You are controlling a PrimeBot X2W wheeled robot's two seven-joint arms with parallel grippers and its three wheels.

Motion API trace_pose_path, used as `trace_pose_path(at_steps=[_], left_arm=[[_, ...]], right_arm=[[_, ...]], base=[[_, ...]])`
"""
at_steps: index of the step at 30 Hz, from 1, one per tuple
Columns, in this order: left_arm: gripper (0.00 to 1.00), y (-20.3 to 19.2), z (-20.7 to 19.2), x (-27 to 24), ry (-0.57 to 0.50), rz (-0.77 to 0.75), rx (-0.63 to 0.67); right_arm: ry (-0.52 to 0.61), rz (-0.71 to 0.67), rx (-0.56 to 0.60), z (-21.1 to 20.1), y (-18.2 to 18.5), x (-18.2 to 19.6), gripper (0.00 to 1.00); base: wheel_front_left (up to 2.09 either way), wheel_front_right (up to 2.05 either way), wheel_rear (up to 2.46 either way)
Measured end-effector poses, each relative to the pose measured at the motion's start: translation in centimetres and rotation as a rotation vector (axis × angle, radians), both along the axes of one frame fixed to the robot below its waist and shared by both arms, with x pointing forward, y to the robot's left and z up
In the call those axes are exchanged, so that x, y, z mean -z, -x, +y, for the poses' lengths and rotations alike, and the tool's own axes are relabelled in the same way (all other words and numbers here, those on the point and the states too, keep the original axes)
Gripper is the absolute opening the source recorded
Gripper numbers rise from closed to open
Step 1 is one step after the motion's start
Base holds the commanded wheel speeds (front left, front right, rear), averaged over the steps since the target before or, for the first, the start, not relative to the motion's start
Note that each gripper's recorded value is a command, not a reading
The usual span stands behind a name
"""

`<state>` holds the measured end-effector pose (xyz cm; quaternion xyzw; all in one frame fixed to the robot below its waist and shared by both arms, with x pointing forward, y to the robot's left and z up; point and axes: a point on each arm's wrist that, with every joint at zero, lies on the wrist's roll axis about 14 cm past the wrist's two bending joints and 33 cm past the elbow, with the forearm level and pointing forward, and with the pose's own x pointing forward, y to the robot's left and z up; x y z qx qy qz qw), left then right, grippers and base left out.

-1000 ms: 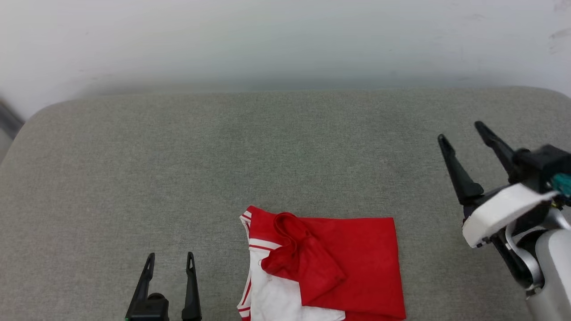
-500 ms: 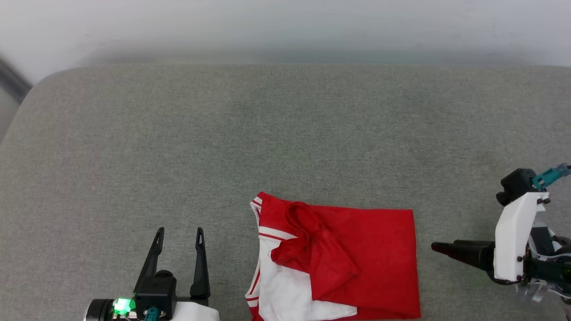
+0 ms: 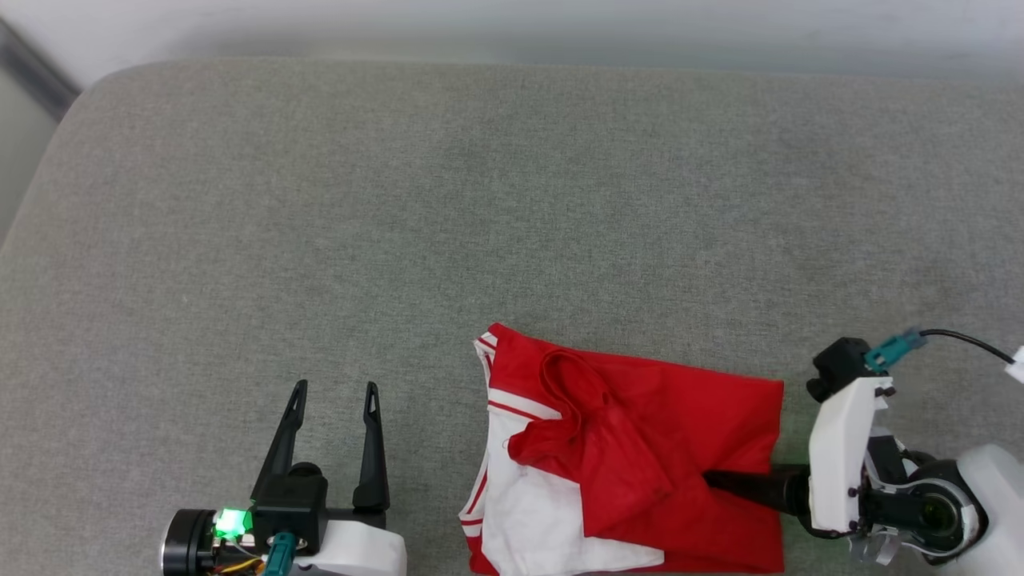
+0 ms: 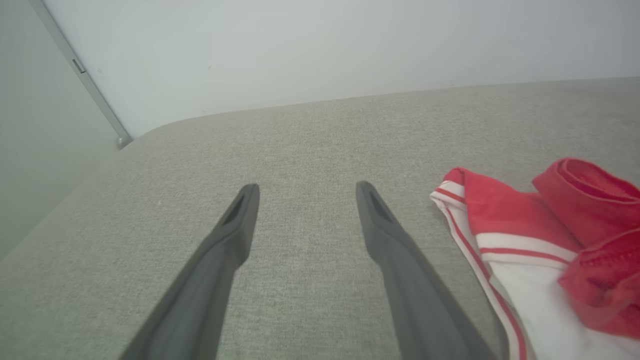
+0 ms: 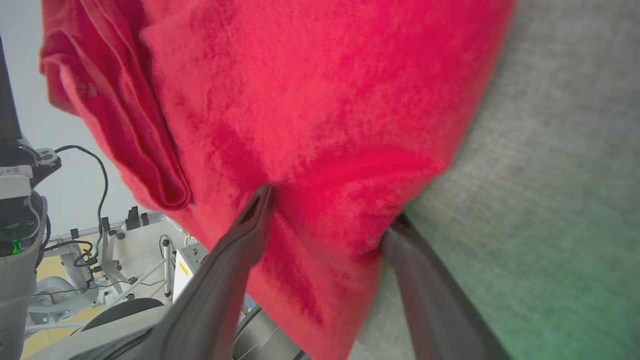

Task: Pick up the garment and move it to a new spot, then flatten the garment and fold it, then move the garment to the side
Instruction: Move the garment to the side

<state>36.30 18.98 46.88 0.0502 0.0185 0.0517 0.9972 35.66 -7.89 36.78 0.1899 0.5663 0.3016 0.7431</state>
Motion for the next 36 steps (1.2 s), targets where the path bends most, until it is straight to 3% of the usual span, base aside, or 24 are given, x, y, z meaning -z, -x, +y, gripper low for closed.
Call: trace_pose_path(at_steps=[3,5,14,22,29,36], left_arm=[[1.0,0.0,0.0,0.3,0.001,0.008,-0.002],[1.0,-0.1,0.0,0.3,0.002,0.009,-0.002],[1.0,0.0,-0.4,-0.4,0.012,-0.013,0.005],[1.0,0.9,-1.2,-1.0,0.023,-0.032,0.023],[1.0,0.3,-3.0,-1.4,0.043,-0.047,0.081],[1.0,-2.0,-5.4,-1.1,0.058,-0.05,0.16]], right_arm=[[0.04,-0.003,-0.046,0.2,0.1,0.7,1.0],[0.054,-0.021,-0.051,0.3,0.0,1.0,0.0],[0.07,-0.116,-0.034,0.2,-1.1,-0.1,0.0],[0.084,-0.396,-0.066,-0.5,-4.0,-7.2,0.0],[0.205,-0.594,-0.084,-4.5,-5.1,-12.7,0.0],[0.413,-0.654,-0.041,-11.5,-6.0,-14.2,0.0]], base=[[0.0,0.0,0.0],[0.0,0.0,0.0],[0.0,0.0,0.0],[0.0,0.0,0.0],[0.0,0.0,0.0],[0.0,0.0,0.0]])
